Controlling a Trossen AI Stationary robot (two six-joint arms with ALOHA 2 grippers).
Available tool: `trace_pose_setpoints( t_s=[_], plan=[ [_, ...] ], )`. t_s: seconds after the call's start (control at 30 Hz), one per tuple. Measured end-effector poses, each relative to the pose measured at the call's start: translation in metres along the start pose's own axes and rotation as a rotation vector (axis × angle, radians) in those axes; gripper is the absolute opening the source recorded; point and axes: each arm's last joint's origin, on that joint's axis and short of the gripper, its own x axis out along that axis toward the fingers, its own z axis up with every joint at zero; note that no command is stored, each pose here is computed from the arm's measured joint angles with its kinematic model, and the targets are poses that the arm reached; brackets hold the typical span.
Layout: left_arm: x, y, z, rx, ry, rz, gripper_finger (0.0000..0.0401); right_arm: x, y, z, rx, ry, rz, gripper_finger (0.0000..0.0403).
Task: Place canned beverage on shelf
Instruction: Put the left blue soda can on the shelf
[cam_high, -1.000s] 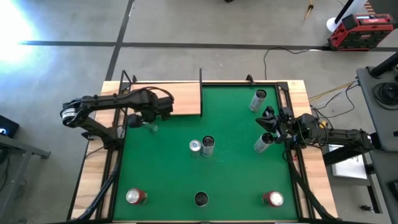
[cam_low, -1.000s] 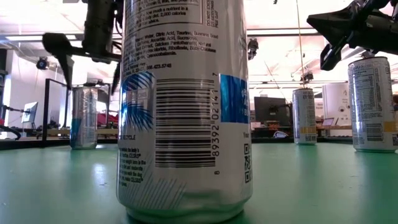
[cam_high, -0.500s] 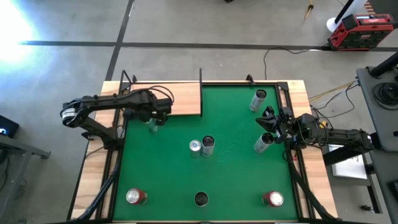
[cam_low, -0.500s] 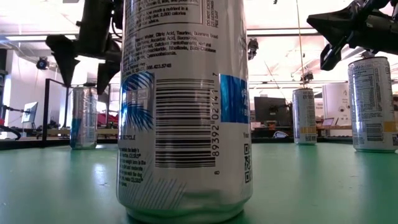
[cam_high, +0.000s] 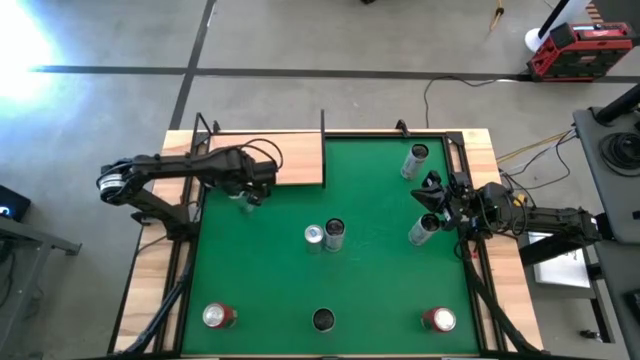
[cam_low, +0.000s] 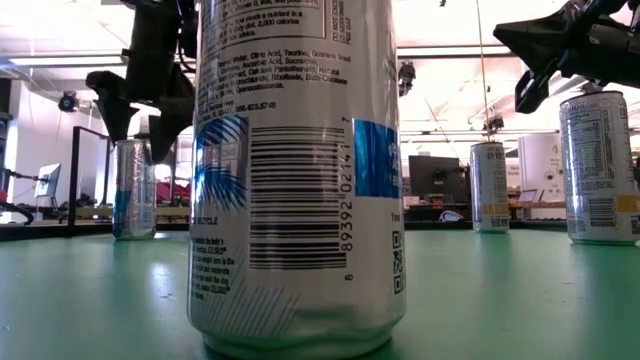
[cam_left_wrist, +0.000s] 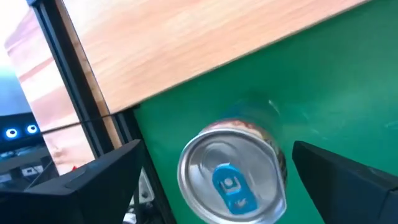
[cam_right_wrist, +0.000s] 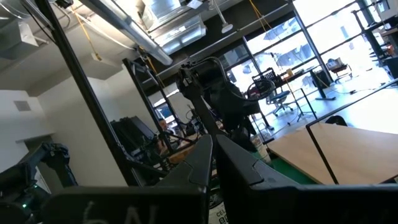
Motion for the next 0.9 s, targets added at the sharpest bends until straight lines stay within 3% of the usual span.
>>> trace_pose_setpoints(
  t_s=[0.23,0.47,0.57,0.77,0.9],
  plan=[
    [0.0097,-0.0051,0.0000,-0.020,-0.028,-0.029,0.0341,0.0000,0.0000,0.0000,0.000,0.000,0.000,0.0013],
    [0.0110,-0.0053,-0.0010,-0.098,-0.011,-0.036,0.0259,0.0000,0.0000,0.0000,0.000,0.000,0.000,0.0013],
    [0.0108,-0.0059,-0.0008,-0.169,-0.006,-0.046,0.0221,0.0000,0.0000,0.0000,0.000,0.000,0.000,0.0013],
    [0.0111,-0.0028,-0.0046,-0.350,0.057,-0.022,0.0218,0.0000,0.0000,0.0000,0.000,0.000,0.000,0.0013],
    [0.0048,-0.0013,-0.0049,-0.529,0.108,-0.020,0.0218,0.0000,0.0000,0.0000,0.000,0.000,0.000,0.0013]
  ],
)
